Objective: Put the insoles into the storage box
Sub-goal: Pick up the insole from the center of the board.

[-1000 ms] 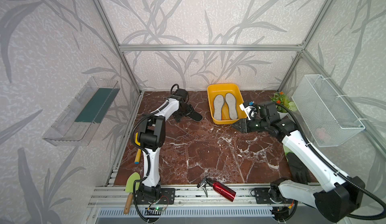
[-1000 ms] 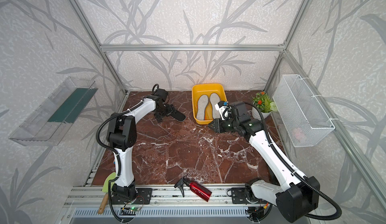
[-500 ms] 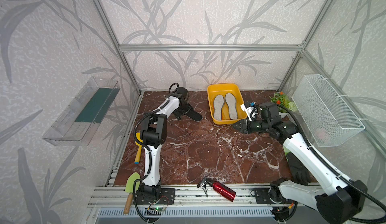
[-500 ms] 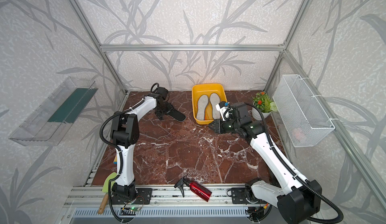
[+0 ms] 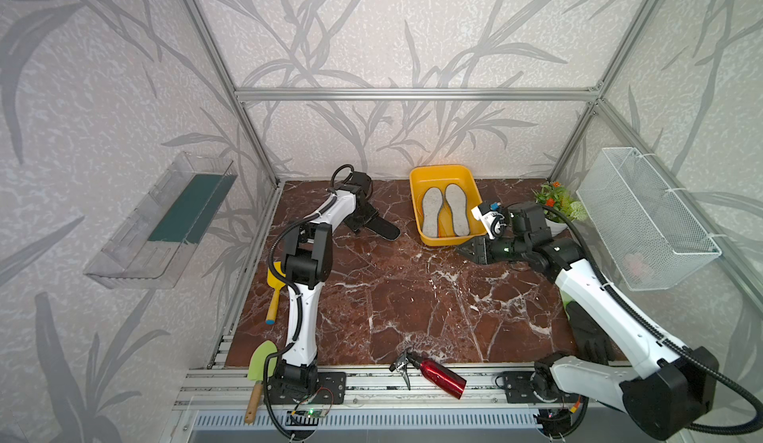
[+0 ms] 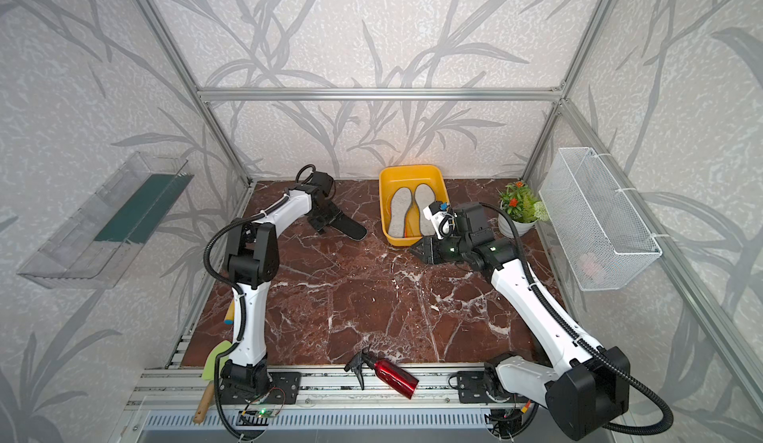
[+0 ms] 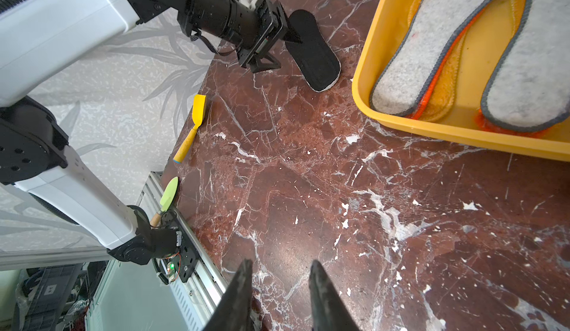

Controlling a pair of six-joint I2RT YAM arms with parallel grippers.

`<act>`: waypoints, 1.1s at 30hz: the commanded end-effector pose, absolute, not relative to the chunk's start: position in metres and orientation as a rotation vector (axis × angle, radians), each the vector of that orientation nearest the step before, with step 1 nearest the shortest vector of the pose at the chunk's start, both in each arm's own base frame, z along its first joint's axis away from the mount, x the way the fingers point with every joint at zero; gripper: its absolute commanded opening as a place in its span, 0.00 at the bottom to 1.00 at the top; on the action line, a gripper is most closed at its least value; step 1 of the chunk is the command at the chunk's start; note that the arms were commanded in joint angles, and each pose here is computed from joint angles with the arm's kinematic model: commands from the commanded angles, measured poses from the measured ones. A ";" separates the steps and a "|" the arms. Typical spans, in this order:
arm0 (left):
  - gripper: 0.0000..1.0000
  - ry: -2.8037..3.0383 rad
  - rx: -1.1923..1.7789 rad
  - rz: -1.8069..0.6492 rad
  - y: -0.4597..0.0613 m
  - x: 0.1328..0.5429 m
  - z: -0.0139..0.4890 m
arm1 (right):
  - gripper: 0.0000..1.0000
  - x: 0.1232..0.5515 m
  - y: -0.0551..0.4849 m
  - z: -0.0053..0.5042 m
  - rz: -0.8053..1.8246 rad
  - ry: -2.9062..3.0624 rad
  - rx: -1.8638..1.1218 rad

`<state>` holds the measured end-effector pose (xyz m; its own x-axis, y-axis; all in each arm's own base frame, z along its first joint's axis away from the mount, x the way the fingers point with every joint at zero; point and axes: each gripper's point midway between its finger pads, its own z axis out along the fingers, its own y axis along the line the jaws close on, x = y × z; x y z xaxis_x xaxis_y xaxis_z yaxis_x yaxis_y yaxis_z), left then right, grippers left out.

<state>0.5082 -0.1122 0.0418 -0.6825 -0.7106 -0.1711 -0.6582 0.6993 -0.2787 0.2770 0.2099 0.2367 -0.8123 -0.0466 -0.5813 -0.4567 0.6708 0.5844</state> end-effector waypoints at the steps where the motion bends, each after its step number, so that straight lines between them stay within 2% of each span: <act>1: 0.61 2.628 -1.139 -0.212 -0.104 0.505 0.040 | 0.32 0.276 0.216 0.246 1.056 2.324 -0.439; 16: 0.50 2.636 -1.182 -0.101 -0.095 0.495 0.032 | 0.32 0.269 0.220 0.246 1.090 2.277 -0.502; 33: 0.46 2.626 -1.179 -0.069 -0.095 0.506 0.036 | 0.32 0.266 0.217 0.244 1.069 2.276 -0.516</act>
